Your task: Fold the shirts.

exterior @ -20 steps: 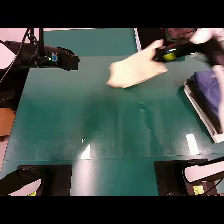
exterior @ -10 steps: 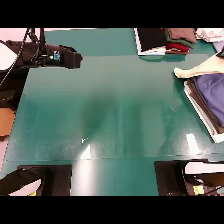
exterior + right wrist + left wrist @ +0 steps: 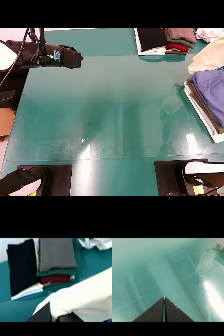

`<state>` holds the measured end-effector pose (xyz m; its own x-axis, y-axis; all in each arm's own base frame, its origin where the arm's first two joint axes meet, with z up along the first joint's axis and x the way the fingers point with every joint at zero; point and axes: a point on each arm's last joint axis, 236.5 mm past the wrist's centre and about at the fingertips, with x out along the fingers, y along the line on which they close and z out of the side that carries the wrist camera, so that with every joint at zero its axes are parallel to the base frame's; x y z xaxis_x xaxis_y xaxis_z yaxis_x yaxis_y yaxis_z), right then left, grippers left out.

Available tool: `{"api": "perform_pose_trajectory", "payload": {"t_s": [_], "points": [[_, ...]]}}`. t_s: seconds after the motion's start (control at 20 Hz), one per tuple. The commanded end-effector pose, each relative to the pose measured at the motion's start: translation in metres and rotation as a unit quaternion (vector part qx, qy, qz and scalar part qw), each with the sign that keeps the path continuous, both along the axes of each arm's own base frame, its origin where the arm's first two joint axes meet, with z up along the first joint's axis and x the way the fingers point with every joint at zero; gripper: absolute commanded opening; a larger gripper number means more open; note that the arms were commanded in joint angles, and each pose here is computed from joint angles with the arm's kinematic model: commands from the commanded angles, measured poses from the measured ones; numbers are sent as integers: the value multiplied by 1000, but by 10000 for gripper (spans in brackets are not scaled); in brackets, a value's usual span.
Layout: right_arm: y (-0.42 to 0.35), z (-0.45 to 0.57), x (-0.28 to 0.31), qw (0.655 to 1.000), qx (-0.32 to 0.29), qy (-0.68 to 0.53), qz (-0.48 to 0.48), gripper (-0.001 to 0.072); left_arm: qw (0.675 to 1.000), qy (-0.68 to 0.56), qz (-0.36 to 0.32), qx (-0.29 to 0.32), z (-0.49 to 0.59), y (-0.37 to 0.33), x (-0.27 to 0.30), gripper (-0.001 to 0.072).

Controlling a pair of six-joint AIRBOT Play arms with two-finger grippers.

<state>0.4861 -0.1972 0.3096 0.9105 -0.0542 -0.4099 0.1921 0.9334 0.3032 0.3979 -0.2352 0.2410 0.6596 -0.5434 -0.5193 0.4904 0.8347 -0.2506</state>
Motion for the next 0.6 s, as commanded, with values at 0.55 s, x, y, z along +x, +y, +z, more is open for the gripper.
{"api": "perform_pose_trajectory", "payload": {"t_s": [0.55], "points": [[-73,-119,-202,963,-69,226,-128,18,1000,13,-6,10,-6,0,-5,25]]}}
